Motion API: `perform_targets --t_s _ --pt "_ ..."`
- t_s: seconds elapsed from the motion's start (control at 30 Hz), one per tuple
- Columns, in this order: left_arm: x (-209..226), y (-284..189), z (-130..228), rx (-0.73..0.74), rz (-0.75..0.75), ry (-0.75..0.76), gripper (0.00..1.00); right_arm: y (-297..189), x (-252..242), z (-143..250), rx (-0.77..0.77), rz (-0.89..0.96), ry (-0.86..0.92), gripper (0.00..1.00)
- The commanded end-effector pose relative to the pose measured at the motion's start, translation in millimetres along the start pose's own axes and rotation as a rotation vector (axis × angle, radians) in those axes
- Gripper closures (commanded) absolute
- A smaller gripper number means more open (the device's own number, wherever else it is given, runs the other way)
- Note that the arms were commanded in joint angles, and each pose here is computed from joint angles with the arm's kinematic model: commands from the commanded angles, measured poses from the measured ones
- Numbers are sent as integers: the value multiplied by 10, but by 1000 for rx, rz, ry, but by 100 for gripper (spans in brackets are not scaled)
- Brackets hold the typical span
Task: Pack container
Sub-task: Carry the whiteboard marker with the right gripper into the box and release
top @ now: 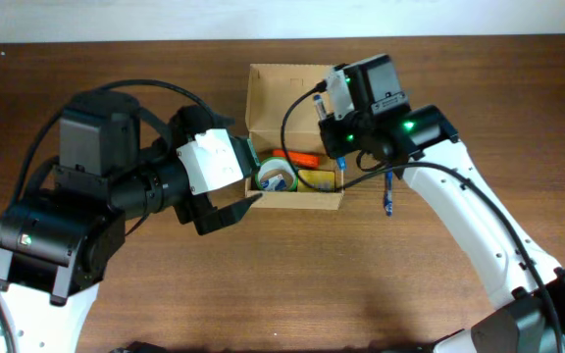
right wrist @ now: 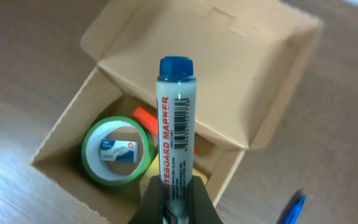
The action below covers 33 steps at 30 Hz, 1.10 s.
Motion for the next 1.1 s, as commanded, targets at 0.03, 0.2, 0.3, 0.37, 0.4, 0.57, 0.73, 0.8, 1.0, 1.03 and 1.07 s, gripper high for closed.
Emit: perform_targets --t_s 0.03,0.2,0.3,0.37,0.4,0.57,0.73,0.8,1.0,1.03,1.07 --pt "-62 -137 -68 -39 -12 32 1 114 259 -117 -26 -71 -353 96" --pt "-139 -280 -102 -72 -41 59 0 434 350 -21 39 -123 -558 96" --pt "-119 -340 -94 -57 -109 70 0 471 436 29 61 -161 -699 96" --pt "-120 -341 -95 -58 -108 70 0 535 521 94 89 -205 -830 96" --pt "-120 -341 -95 -58 -109 70 0 560 552 105 92 -217 -865 96" --pt "-120 -341 -95 -58 -109 70 0 785 595 35 60 -193 -921 96" --pt "-120 -341 -95 -58 -109 70 0 1069 548 107 156 -115 -1063 96" --pt "-120 -341 -95 -58 -109 70 0 1136 547 147 185 -114 -1090 96" --pt "-120 -341 -95 -58 -109 70 0 1214 528 75 151 -72 -1092 92" --pt "-120 -341 -95 -58 -109 70 0 1221 519 53 144 -56 -1092 92" --pt "-120 -341 -95 -58 -109 70 0 1227 512 40 140 -48 -1092 92"
Point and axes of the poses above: each gripper's point midway between its finger pads, its own y axis out along the fingers, its own x axis along the line the jaws close on, z = x × y, the point moved 8 cm from there along -y, back along the fingers, and after that the axes turned 15 degrees about -y, right-handed, at the moved point
